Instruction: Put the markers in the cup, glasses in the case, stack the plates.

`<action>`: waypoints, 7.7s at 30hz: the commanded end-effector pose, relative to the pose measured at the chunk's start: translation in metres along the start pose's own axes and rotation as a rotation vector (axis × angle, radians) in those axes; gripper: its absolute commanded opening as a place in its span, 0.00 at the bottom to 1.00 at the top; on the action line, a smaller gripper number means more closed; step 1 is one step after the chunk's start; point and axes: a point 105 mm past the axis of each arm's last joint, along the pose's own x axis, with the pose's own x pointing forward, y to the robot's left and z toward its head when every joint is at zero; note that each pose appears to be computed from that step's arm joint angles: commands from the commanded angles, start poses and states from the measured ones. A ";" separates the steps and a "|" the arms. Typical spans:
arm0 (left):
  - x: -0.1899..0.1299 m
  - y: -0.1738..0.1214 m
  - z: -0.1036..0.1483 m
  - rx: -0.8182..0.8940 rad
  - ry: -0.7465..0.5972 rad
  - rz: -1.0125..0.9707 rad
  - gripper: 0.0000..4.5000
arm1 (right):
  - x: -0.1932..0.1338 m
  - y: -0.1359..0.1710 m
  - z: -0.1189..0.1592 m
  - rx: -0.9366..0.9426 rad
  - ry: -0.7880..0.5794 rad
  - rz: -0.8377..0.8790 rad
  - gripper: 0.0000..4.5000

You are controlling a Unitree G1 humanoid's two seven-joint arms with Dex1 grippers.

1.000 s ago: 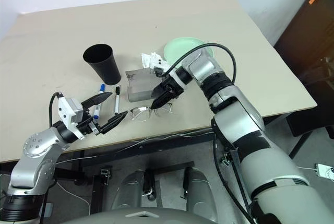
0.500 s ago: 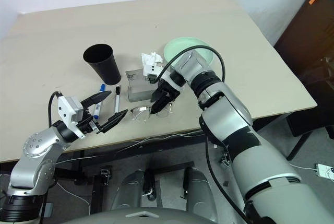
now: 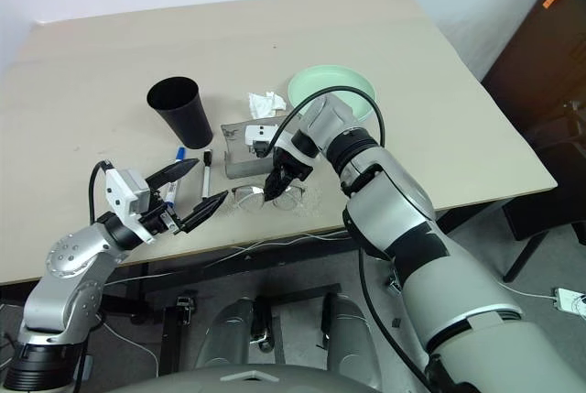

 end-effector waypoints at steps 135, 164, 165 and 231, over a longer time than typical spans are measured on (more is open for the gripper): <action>0.009 0.000 0.011 0.034 -0.026 -0.074 1.00 | -0.076 -0.042 0.024 0.177 -0.346 -0.461 0.18; 0.011 0.000 0.001 0.038 -0.023 -0.102 1.00 | -0.101 -0.045 0.032 0.058 -0.462 -0.545 0.18; 0.010 0.000 0.001 0.037 -0.023 -0.103 1.00 | -0.107 -0.044 0.037 0.040 -0.517 -0.553 0.18; 0.012 -0.003 -0.001 0.030 0.004 -0.144 1.00 | -0.106 -0.061 -0.065 0.468 -0.594 -0.658 0.33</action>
